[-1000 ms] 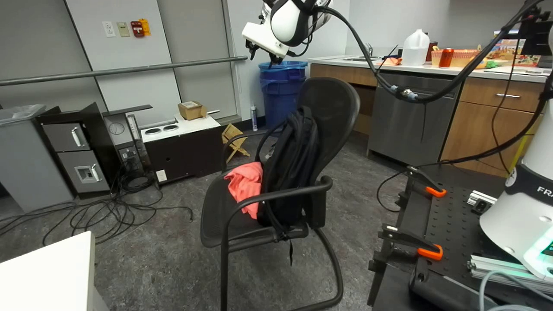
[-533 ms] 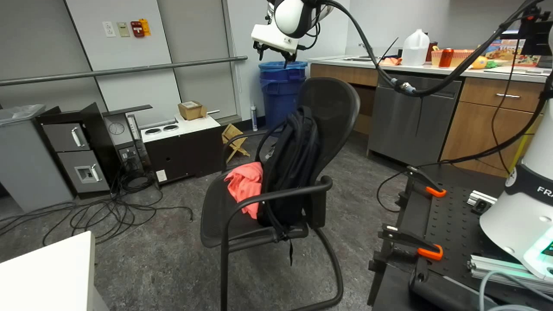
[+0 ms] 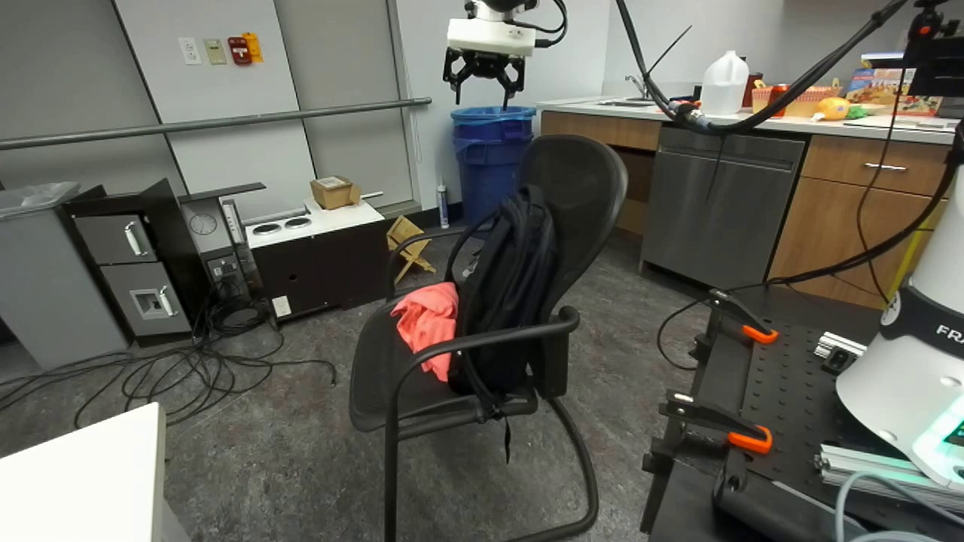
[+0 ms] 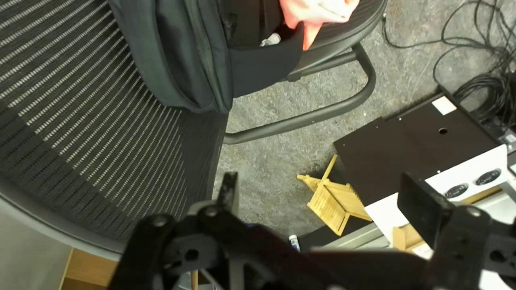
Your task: Remove the orange cloth from the head rest and put it on the sink
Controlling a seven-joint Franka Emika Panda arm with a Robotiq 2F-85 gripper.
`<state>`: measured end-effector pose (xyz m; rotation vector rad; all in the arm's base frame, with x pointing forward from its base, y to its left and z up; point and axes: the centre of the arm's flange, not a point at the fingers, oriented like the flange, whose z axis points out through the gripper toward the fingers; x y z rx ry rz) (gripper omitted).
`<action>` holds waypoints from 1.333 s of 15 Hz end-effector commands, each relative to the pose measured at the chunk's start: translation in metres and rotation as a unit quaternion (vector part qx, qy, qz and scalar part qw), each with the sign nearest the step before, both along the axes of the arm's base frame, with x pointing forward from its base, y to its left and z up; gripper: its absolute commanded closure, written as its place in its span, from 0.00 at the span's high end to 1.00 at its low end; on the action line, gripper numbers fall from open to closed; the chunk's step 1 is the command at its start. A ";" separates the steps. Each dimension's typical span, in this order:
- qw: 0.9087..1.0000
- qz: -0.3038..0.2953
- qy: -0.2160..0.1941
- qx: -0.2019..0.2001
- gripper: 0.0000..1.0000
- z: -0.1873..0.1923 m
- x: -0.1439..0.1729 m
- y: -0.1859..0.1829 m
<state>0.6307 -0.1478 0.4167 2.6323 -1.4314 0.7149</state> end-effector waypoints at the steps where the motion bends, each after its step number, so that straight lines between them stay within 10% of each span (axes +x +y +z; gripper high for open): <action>1: 0.999 0.019 0.032 0.015 1.00 0.018 -0.005 -0.013; 20: 0.999 0.022 0.037 0.001 1.00 0.018 -0.014 -0.028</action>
